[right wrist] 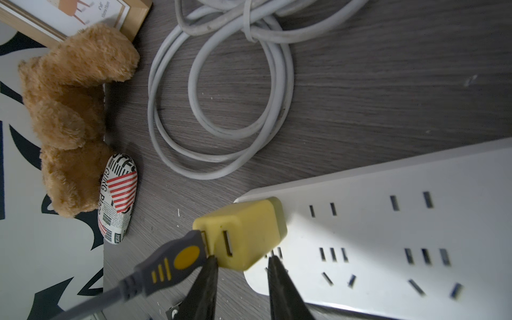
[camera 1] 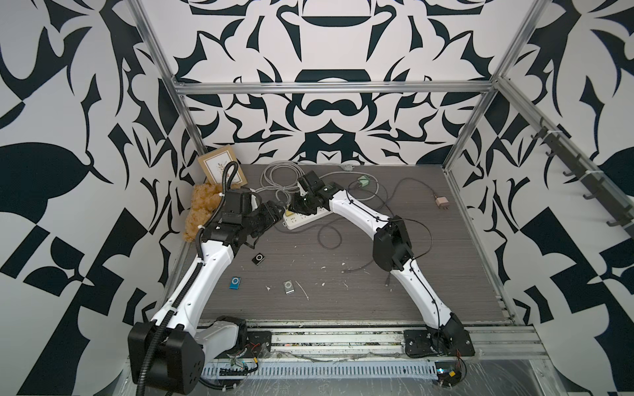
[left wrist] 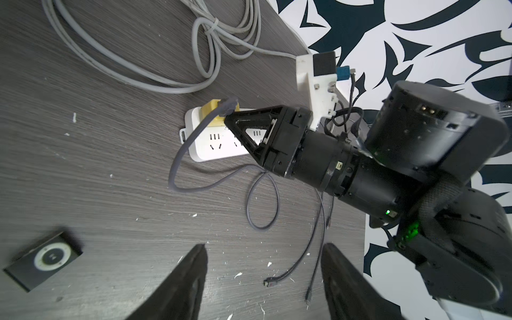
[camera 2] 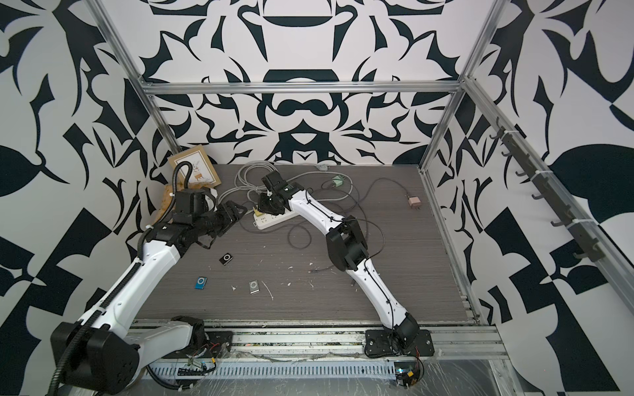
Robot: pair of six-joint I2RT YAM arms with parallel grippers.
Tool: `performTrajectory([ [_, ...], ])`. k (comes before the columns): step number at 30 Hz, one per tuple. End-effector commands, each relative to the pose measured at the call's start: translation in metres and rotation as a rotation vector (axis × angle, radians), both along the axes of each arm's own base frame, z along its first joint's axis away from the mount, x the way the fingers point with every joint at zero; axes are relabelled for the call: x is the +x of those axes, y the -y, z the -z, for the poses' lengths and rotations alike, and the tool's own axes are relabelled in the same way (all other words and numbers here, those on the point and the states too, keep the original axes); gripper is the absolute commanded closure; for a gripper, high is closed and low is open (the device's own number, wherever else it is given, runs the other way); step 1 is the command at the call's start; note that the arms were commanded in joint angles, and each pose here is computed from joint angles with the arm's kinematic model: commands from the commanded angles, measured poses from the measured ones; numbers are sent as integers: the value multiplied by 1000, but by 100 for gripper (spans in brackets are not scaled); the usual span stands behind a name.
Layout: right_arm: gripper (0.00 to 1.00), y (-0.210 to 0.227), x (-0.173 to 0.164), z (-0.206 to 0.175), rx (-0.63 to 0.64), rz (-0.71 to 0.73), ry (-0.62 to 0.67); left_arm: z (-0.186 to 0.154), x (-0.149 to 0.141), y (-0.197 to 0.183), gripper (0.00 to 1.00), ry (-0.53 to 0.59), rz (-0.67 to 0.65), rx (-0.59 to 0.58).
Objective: Charge mp3
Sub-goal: Insert the plug into the socket.
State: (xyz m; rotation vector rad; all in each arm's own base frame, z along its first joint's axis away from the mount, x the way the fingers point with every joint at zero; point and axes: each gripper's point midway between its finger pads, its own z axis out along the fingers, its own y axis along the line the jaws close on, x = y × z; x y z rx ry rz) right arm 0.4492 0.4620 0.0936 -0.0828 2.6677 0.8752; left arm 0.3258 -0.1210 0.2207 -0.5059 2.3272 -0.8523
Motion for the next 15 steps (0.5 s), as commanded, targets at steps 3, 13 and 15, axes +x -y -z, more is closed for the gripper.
performTrajectory([
  [3,69,52,-32,97,-299,52,-173,9,-21,-4,31,-56,0,6],
  [13,69,44,-27,84,-258,61,-150,-8,-34,-8,31,-24,-3,13],
  [15,67,38,-21,66,-226,64,-120,-15,-35,-9,30,-11,0,19],
])
